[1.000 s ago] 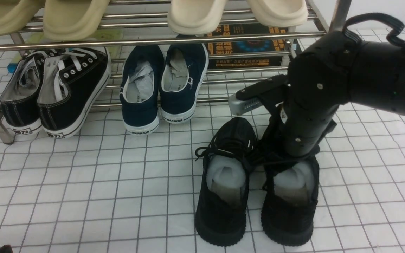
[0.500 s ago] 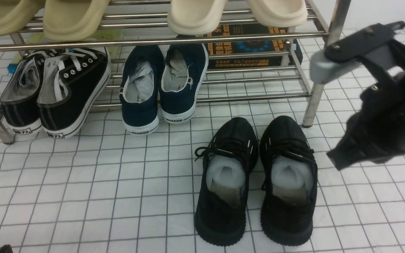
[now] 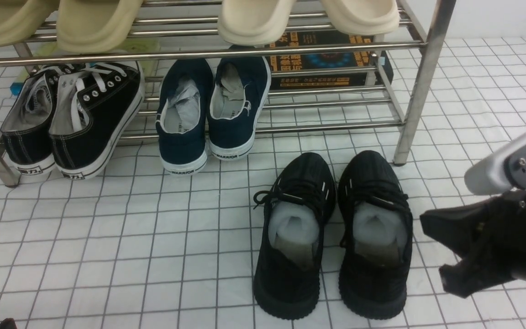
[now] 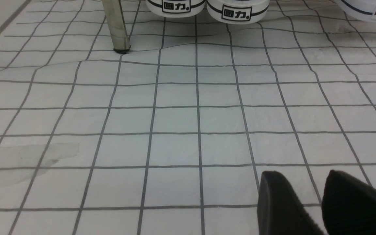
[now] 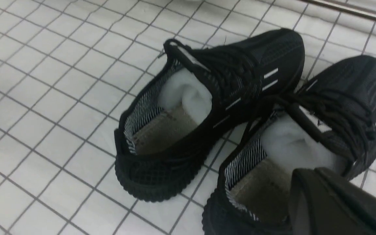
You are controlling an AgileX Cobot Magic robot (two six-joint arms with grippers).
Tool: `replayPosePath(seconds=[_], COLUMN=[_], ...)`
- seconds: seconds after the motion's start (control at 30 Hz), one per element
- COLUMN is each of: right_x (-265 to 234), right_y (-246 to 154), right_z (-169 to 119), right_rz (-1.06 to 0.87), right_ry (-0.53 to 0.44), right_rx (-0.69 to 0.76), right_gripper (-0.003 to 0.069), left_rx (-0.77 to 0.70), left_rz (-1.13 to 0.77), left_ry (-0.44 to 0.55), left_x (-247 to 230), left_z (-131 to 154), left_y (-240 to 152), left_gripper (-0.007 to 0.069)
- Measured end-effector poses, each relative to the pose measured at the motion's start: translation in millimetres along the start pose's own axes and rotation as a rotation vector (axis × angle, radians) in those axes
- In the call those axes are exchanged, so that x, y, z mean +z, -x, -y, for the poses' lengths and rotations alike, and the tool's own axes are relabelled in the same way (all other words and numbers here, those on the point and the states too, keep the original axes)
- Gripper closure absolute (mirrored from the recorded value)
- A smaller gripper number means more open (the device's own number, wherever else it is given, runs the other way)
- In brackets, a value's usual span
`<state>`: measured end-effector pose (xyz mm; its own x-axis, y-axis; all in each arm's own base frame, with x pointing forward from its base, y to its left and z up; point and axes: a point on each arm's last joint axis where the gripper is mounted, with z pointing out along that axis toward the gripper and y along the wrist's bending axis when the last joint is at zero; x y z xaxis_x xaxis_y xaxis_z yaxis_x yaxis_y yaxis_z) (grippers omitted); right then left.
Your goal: Take the shoes off the shelf with your hand from the white checkered tablecloth.
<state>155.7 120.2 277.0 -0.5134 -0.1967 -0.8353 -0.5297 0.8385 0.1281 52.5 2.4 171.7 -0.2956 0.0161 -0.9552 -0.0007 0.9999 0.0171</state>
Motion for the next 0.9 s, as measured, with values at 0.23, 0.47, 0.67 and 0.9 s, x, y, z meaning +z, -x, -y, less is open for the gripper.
replayPosePath(seconds=[0.23, 0.47, 0.67, 0.9], right_x=[2.9, 3.0, -11.0, -43.6], right_y=[-12.0, -12.4, -12.0, -36.4], right_z=[2.0, 2.0, 2.2, 23.1], right_rz=[-0.039, -0.040, 0.014, 0.158], right_ry=[-0.007, -0.007, 0.002, -0.081], right_rx=[0.000, 0.000, -0.014, -0.002], right_gripper=[0.0669, 0.0662, 0.0659, 0.0657], left_rx=[0.000, 0.000, 0.000, 0.000], left_rz=[0.000, 0.000, 0.000, 0.000], left_ry=[0.000, 0.000, 0.000, 0.000], left_x=[0.0, 0.0, 0.0, 0.0], left_z=[0.0, 0.0, 0.0, 0.0], left_y=[0.0, 0.0, 0.0, 0.0], left_gripper=[0.0386, 0.0386, 0.0386, 0.0386])
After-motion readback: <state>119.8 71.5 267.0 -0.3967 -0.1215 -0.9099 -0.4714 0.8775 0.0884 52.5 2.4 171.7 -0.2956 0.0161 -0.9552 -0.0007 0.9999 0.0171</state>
